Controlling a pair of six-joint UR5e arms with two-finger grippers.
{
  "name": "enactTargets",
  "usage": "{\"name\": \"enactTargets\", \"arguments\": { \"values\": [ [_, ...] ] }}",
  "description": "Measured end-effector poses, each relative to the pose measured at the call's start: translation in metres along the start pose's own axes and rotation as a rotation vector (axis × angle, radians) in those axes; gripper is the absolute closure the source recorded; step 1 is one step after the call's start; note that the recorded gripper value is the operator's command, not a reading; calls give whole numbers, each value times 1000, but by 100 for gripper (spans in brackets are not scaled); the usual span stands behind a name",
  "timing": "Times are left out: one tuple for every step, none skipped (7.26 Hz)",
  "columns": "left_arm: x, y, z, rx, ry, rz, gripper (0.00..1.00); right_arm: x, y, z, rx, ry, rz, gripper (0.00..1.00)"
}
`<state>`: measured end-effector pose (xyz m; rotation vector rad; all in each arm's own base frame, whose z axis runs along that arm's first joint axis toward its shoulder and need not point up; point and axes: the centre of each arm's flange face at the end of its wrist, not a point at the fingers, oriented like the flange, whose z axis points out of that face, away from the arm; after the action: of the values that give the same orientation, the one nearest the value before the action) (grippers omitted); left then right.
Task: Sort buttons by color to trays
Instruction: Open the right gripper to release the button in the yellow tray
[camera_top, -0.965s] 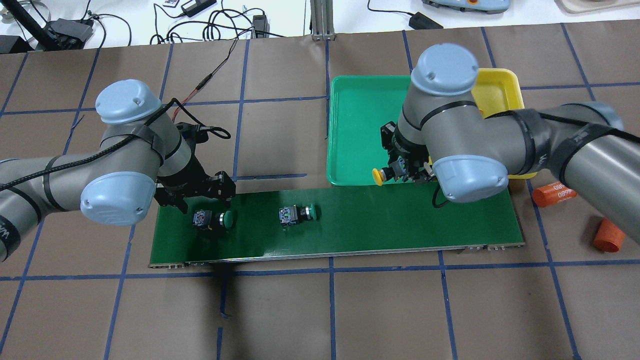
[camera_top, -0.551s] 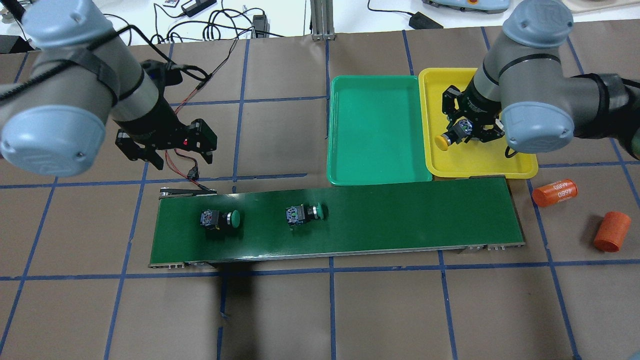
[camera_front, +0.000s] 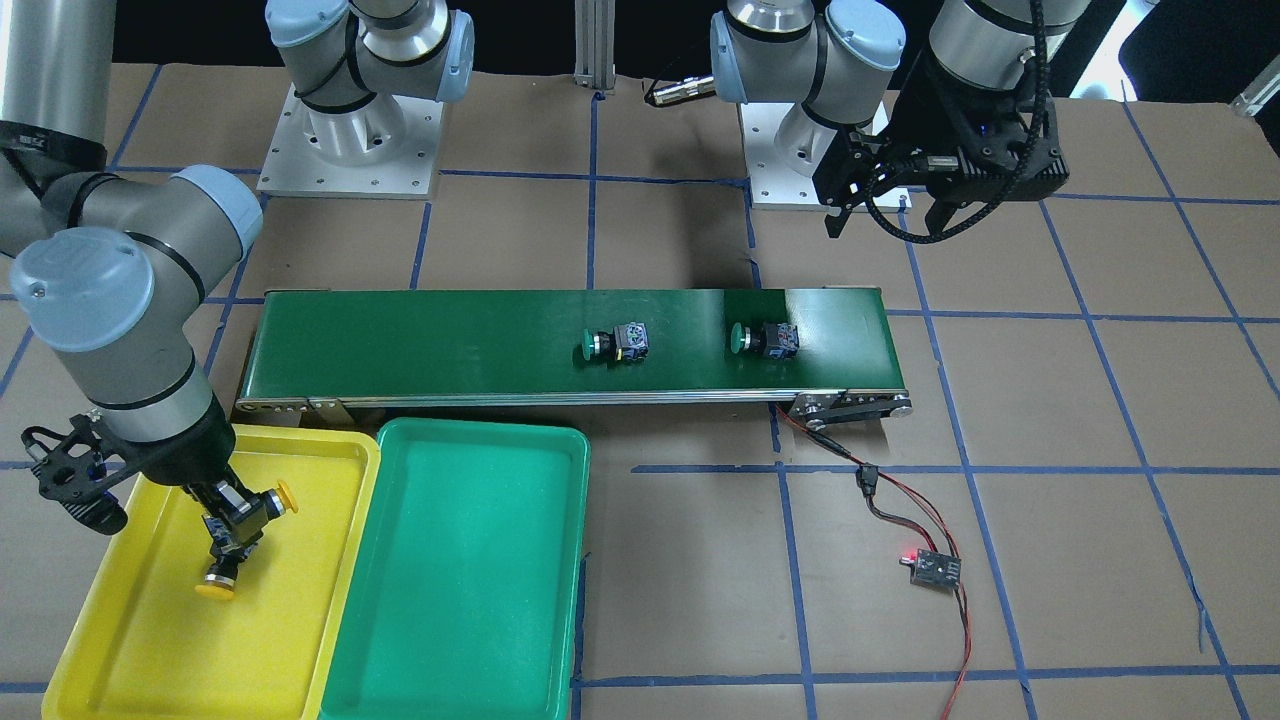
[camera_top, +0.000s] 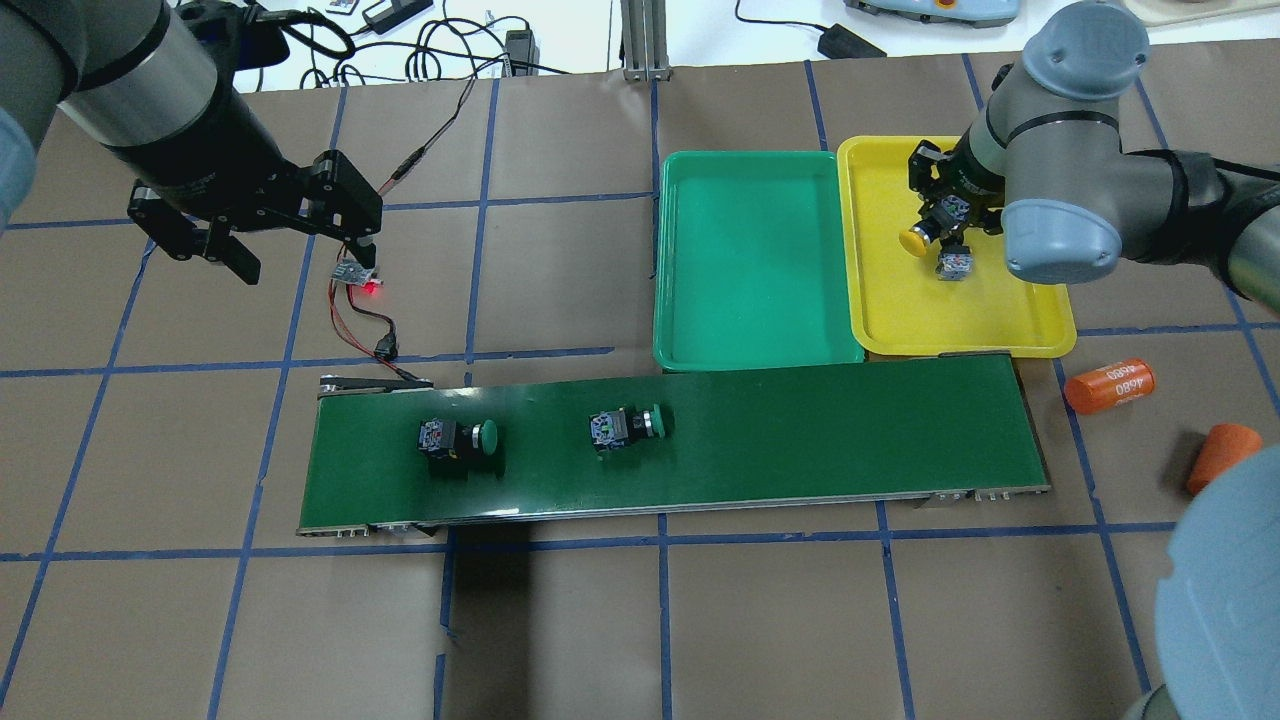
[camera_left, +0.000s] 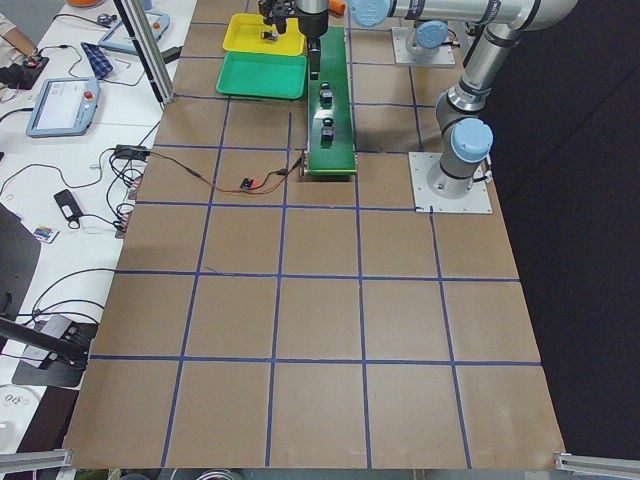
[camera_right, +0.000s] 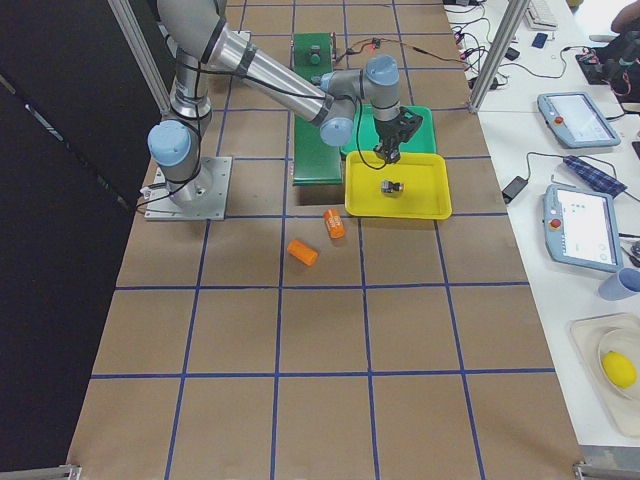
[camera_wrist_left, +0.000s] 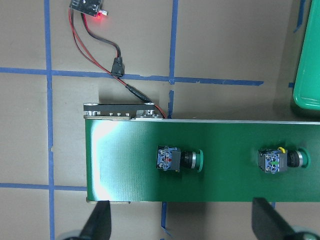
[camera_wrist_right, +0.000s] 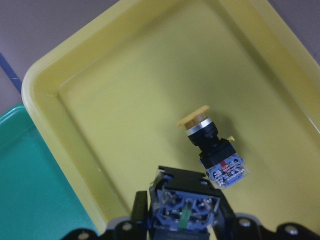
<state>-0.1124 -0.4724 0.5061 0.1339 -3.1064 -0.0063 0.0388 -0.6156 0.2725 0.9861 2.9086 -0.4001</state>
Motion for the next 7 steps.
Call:
{"name": "enactTargets", "arguments": {
  "values": [
    [-2,-7,4,-7,0,-2,0,0,1,3,-3,0,-2,0],
    [-3,-12,10,-15,0,1,0,1,3,2,-12,-1,-4,0],
    [-3,-15,13,-19,0,3,0,2,6,-3,-29,2,-8,0],
    [-3,-16,14,-20,0,4,0,2,12,-15,-53,12,-15,0],
    [-3,-16,15,-22,0,4,0,4,20,-34,-81,25,-20,0],
    [-3,-16,18,-25,0,4,0,7,28,-62,-100,36,-21,0],
    [-3,-16,19,-22,0,5,0,13,40,-100,-114,44,-18,0]
  ]
}}
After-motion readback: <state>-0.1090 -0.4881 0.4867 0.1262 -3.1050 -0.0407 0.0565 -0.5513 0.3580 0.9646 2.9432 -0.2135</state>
